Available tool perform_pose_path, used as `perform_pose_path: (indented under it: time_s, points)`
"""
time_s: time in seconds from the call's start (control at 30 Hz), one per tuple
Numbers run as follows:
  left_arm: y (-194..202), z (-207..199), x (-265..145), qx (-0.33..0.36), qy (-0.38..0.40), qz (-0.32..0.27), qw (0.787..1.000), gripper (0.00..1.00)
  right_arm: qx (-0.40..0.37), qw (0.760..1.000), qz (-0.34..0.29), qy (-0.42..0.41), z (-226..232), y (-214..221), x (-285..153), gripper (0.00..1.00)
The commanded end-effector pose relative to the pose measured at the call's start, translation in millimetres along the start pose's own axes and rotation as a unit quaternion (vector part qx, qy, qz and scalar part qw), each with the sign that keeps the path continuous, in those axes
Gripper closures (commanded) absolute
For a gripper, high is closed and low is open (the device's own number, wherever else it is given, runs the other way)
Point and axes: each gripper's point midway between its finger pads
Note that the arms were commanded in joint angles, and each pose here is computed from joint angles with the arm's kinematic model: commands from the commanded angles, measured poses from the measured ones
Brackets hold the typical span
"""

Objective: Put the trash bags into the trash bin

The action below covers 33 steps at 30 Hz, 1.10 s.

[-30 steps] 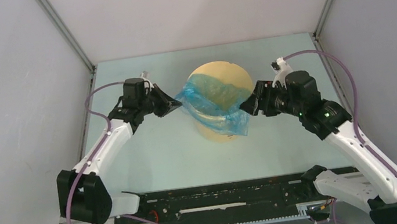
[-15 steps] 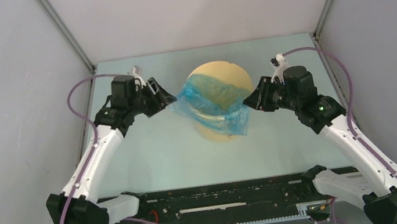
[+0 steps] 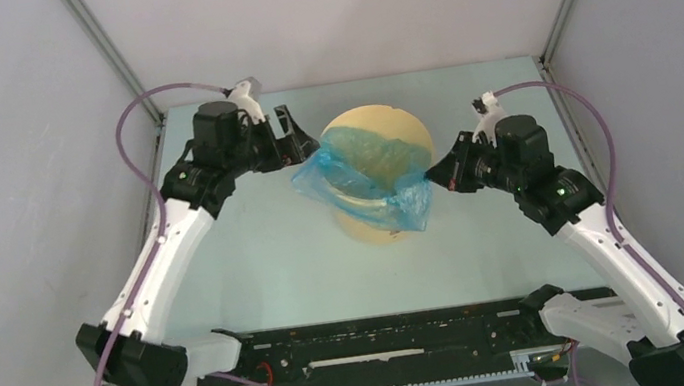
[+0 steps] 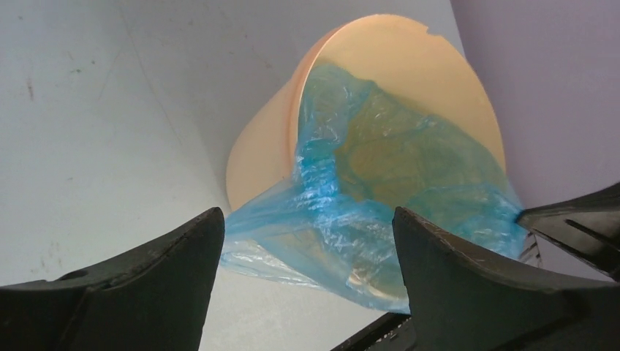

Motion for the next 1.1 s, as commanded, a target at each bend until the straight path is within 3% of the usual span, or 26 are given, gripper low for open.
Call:
perform_pose_path:
  time_s: [0.0,0.2,0.33,0.57,0.73,0.83,1.07]
  points:
    - [11,-6,15,0.031,0.017,0.042,0.999,0.09,-0.014,0.999,-0.038,-0.009,8,-17,-17,1.00]
    - [34,-1,32,0.016,0.038,0.087,0.995,0.07,-0.024,0.998,-0.054,0.009,0,-23,-24,1.00]
    - [38,1,35,0.008,0.036,0.095,0.995,0.26,-0.036,0.997,-0.060,0.035,-11,-27,-30,1.00]
    - [52,9,36,-0.005,0.033,0.113,0.993,0.50,-0.063,0.994,-0.043,0.076,-31,-17,-33,1.00]
    - [54,18,39,-0.015,0.016,0.110,0.994,0.85,-0.056,0.995,-0.019,0.084,-43,11,-28,1.00]
    - [50,20,37,-0.026,0.013,0.095,0.995,0.99,-0.051,0.995,-0.010,0.090,-52,27,-23,1.00]
    - [10,20,39,-0.091,0.043,0.038,0.994,1.00,-0.041,0.995,0.026,0.091,-66,58,-3,0.99]
Point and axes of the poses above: each gripper's point midway between its finger pads, its own x axis out along the fingers, its own z axis along the line the jaws close on, y = z × x, and after that the axes turned 15 degrees about -x, right-handed
